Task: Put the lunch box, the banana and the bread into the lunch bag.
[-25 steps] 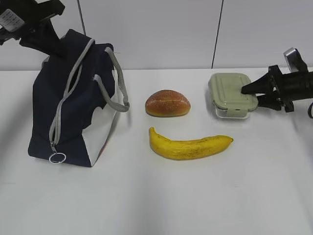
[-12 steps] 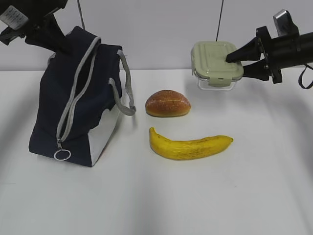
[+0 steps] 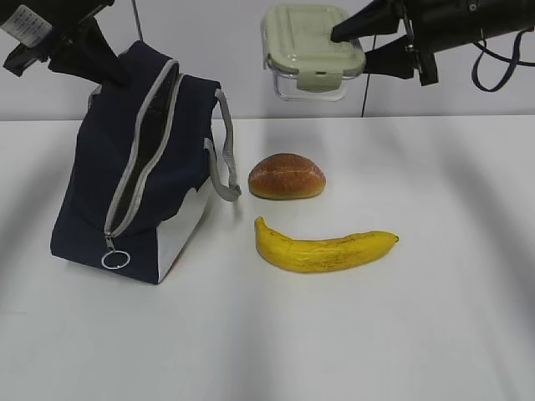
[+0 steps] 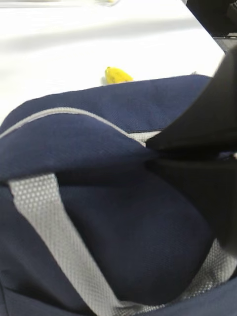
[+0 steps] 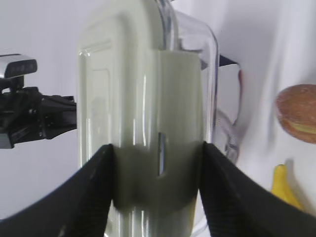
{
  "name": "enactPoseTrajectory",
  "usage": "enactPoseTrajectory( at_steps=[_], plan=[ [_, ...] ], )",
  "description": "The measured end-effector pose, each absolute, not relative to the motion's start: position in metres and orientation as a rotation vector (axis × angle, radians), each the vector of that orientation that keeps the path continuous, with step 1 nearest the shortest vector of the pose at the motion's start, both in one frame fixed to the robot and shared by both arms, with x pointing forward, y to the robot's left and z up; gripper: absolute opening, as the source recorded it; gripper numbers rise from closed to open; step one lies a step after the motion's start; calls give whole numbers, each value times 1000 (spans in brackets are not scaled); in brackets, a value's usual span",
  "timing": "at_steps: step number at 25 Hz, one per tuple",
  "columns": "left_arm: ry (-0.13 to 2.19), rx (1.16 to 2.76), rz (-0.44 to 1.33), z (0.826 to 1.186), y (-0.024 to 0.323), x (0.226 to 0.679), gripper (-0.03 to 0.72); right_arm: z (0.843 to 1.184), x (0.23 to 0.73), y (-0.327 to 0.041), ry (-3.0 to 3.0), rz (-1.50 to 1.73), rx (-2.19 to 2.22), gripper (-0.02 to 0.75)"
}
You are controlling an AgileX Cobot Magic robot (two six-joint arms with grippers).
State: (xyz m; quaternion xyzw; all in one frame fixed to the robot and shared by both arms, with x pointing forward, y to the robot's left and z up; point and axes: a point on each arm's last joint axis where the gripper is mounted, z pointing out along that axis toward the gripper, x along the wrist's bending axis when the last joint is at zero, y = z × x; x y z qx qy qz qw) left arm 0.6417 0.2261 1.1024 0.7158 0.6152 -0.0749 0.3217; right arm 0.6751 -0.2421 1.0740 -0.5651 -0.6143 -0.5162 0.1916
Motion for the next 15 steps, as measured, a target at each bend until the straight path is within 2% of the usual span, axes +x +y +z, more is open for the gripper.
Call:
enactPoseTrajectory(
  at_steps=[6,15],
  plan=[
    [1605,1856,-223,1104,224,642,1,1089,669,-200,-1756,-1416,-1490,386],
    [1605,1856,-223,1104,224,642,1,1078,652,-151,-1895,-1217,-1453,386]
  ],
)
